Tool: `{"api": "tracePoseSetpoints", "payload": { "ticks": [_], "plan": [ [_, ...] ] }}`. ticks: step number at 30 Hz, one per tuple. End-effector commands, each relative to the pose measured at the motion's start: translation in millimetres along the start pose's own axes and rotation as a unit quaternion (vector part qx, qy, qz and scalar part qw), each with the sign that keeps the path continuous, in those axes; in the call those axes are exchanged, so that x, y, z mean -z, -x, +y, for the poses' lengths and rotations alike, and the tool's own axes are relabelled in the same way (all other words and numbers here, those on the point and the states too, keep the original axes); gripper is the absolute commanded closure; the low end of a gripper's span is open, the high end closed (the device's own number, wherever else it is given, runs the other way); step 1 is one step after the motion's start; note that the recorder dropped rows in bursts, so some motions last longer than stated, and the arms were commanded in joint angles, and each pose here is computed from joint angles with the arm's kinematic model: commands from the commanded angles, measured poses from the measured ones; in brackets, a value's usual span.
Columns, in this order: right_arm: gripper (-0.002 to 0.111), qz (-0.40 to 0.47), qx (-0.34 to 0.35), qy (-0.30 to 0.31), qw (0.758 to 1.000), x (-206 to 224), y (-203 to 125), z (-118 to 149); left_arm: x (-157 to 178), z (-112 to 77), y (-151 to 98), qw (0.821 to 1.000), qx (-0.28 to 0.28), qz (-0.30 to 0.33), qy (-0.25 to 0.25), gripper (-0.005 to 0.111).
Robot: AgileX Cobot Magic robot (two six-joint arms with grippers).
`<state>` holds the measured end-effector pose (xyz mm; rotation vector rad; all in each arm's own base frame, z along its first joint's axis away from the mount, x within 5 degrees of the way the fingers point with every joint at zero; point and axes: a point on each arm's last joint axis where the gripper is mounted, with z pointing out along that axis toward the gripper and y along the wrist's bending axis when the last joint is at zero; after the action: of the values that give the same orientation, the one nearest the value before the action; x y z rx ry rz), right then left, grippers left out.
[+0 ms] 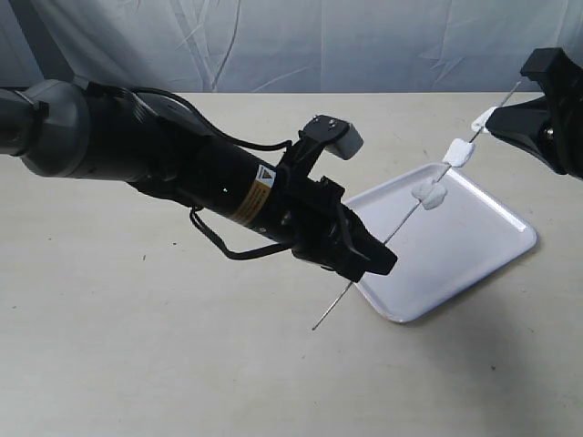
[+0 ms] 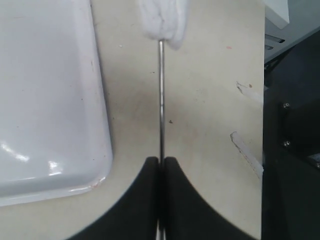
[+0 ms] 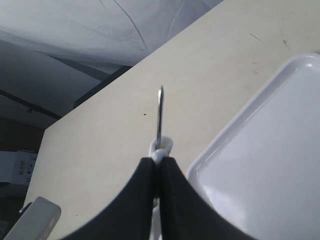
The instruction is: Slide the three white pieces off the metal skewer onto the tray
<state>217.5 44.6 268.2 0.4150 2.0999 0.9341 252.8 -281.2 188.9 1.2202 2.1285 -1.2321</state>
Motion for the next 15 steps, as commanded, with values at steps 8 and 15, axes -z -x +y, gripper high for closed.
{"api": "tracePoseSetpoints", "payload": {
  "ticks": [8,15],
  "plan": [
    [0.109,-0.036,0.007,-0.035,0.999,0.2,7.8,-6.3,3.6,-9.5,-5.4,0.999,0.025,0.007,-0.024,0.107],
    [0.109,-0.044,0.005,-0.041,0.998,0.4,9.2,-7.5,3.9,-12.9,-18.9,0.998,0.041,0.023,-0.038,0.107]
  ]
}}
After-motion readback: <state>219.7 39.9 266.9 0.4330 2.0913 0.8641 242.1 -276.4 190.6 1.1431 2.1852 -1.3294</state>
